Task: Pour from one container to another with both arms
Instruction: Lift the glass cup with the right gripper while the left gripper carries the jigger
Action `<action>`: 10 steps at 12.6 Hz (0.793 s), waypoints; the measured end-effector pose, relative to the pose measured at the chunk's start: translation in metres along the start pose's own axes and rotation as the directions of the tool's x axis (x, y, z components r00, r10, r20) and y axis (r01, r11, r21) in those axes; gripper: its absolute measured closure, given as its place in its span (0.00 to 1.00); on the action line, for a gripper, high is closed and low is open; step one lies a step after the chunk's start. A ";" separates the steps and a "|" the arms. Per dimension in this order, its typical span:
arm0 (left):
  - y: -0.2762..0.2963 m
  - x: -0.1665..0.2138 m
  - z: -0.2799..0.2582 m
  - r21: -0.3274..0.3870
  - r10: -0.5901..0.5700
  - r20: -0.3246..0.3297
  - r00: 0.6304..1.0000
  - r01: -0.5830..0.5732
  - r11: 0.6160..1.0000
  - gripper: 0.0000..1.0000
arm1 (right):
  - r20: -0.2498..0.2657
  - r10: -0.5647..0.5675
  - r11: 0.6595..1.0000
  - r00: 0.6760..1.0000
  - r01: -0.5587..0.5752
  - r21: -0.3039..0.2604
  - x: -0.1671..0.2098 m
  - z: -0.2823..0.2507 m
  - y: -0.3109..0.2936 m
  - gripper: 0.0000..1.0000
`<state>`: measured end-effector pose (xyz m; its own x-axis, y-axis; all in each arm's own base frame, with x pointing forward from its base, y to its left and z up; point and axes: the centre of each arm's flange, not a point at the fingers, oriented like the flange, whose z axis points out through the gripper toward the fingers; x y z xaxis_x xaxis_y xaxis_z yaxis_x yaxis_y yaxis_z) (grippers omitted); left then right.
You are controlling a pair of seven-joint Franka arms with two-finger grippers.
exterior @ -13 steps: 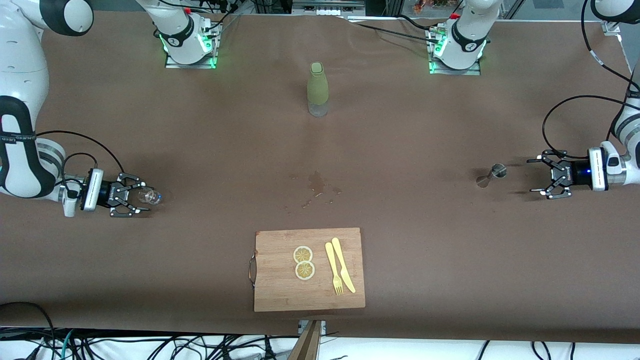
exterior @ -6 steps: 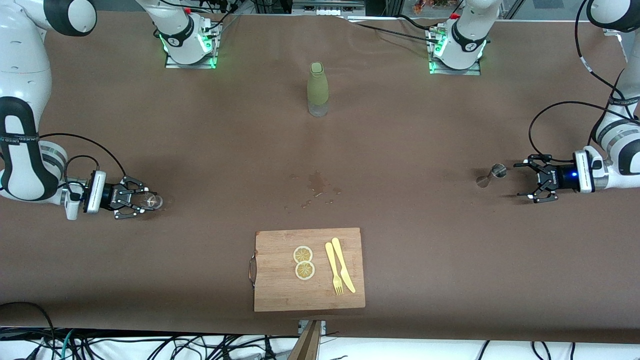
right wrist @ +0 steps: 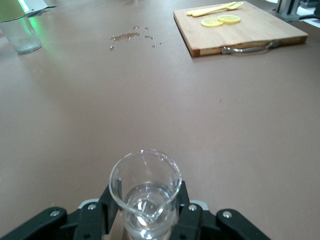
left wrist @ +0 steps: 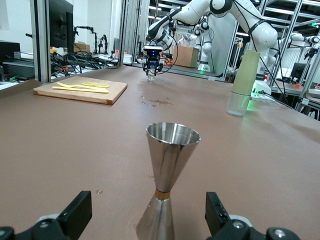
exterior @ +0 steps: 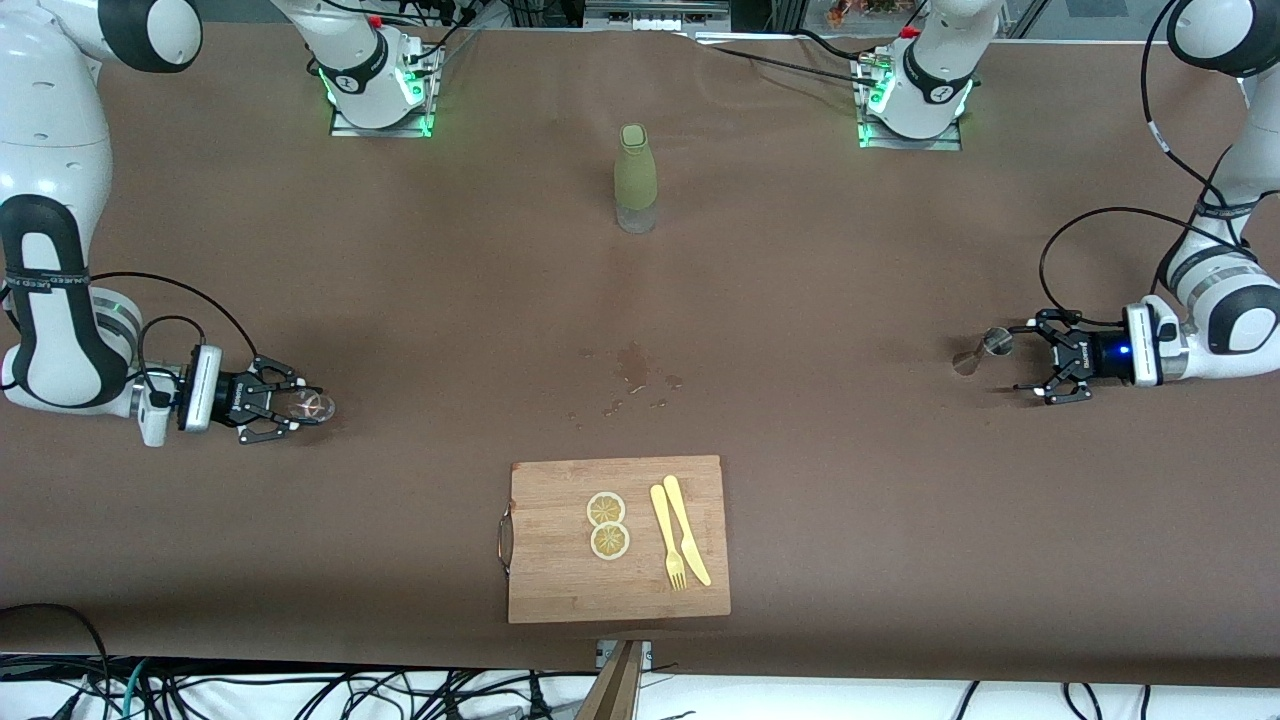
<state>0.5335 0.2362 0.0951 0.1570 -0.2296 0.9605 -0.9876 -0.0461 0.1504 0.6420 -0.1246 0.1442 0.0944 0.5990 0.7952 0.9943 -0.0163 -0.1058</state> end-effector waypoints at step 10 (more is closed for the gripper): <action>0.004 -0.012 0.051 0.021 -0.004 -0.055 0.998 0.005 1.000 0.00 | 0.343 0.111 0.981 0.933 -0.157 0.110 0.240 0.065 0.013 0.51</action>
<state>0.5277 0.1897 0.0722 0.1599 -0.1753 0.9714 -0.9864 -0.0671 0.1502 0.6742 0.0711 0.2952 0.1810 0.8316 0.5251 0.9554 -0.0221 -0.2944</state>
